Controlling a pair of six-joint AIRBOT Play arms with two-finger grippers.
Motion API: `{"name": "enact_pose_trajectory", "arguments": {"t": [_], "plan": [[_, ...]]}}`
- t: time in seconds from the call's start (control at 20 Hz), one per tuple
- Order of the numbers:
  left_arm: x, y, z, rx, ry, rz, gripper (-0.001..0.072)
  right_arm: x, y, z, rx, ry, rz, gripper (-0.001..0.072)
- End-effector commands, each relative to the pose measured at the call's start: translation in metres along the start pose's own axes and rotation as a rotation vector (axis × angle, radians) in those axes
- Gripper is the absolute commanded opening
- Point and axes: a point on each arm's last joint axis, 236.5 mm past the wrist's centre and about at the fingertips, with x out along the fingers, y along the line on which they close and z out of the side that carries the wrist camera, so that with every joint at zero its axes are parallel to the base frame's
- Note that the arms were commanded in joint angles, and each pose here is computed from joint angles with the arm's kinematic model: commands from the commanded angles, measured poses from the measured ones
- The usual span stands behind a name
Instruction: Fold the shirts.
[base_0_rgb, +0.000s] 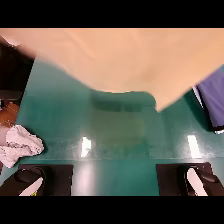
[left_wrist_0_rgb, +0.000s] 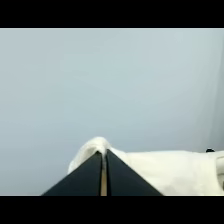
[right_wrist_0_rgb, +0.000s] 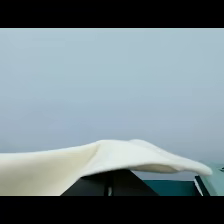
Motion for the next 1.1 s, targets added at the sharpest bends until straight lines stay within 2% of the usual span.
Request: {"name": "enact_pose_trajectory", "arguments": {"t": [0.0, 0.2, 0.35, 0.55, 0.75, 0.95, 1.0, 1.05], "plan": [[0.008, 0.001, -0.026, -0.03, 0.067, -0.012, 0.0027, 0.01, -0.003, 0.001, -0.011, 0.079, 0.009, 0.0014], [0.049, 0.036, -0.179, -0.113, 0.483, 0.033, 0.0026, 0.067, 0.018, -0.066, 0.146, 0.353, 0.212, 0.0013], [0.055, 0.06, -0.314, -0.169, 0.861, 0.052, 0.0027, 0.117, 0.045, -0.163, 0.25, 0.612, 0.341, 0.0013], [0.031, 0.102, -0.471, -0.185, 1.289, 0.136, 0.0027, 0.164, 0.064, -0.326, 0.153, 0.941, 0.296, 0.0014], [0.002, 0.131, -0.575, -0.194, 1.531, 0.217, 0.0027, 0.196, 0.088, -0.432, 0.121, 1.039, 0.287, 0.0016], [-0.012, 0.143, -0.615, -0.188, 1.62, 0.248, 0.0027, 0.215, 0.095, -0.481, 0.152, 1.069, 0.274, 0.0029], [-0.013, 0.151, -0.616, -0.161, 1.62, 0.276, 0.0027, 0.218, 0.092, -0.485, 0.156, 1.074, 0.268, 0.0227], [-0.014, 0.161, -0.615, -0.127, 1.619, 0.302, 0.0027, 0.22, 0.086, -0.484, 0.161, 1.08, 0.261, 0.0486]]}}
